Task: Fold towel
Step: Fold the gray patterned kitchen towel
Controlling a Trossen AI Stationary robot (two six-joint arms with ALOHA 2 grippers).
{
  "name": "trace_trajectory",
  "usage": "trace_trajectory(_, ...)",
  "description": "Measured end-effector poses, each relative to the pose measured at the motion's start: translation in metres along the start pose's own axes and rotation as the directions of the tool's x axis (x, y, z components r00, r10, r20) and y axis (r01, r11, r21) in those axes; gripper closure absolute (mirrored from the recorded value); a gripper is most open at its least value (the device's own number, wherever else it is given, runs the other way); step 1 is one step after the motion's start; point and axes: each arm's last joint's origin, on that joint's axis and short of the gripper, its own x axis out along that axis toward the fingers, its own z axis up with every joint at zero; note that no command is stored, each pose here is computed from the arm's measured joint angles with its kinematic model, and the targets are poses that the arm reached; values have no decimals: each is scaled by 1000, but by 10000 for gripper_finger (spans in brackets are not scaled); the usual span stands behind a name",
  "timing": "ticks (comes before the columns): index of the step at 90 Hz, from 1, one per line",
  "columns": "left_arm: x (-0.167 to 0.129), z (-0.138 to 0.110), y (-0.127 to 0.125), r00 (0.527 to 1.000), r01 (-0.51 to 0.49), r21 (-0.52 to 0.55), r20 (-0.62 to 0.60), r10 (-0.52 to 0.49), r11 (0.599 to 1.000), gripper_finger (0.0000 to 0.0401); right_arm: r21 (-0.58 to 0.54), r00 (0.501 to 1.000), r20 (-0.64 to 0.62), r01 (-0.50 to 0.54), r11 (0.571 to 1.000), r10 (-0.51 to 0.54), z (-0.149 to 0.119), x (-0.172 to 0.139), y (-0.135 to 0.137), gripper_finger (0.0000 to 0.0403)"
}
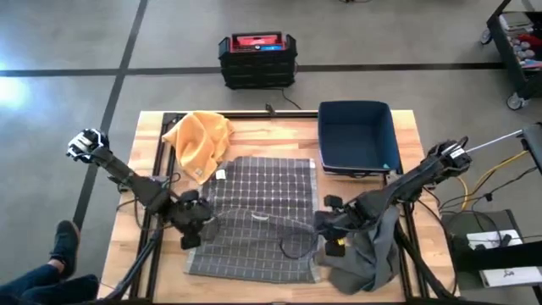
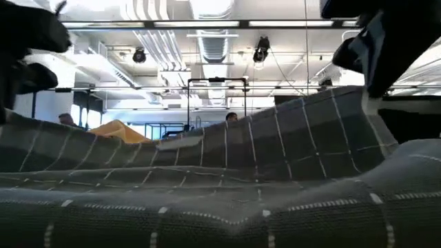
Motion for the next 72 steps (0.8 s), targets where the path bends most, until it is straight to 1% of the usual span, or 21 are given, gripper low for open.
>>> trace_trajectory(7,-1,-8,-7,1000,3,-13,8,-3,1000,401,4,999,35,-15,1000,15,-3,-1,11,403)
trace_trajectory(17,-8,-17,-18,999,18,-3,48,-18,1000,401,3,994,80,-70,998,69,-6,0,27,403)
trace_trajectory(29,-25,-23,-38,990,87,5,106,-87,996,401,-4,987,106,-121,993,121,-8,2,47,403)
trace_trajectory(37,-36,-26,-54,982,148,34,115,-151,988,401,-25,983,110,-147,989,149,-4,0,63,403)
trace_trajectory(47,-42,-28,-75,973,194,69,112,-201,979,401,-54,973,128,-189,981,194,3,-7,83,403)
trace_trajectory(60,-42,-30,-104,975,198,81,91,-205,977,401,-71,960,148,-230,971,239,9,-14,105,403)
trace_trajectory(72,-36,-33,-133,978,187,96,71,-194,978,401,-65,952,149,-262,963,269,8,-17,124,403)
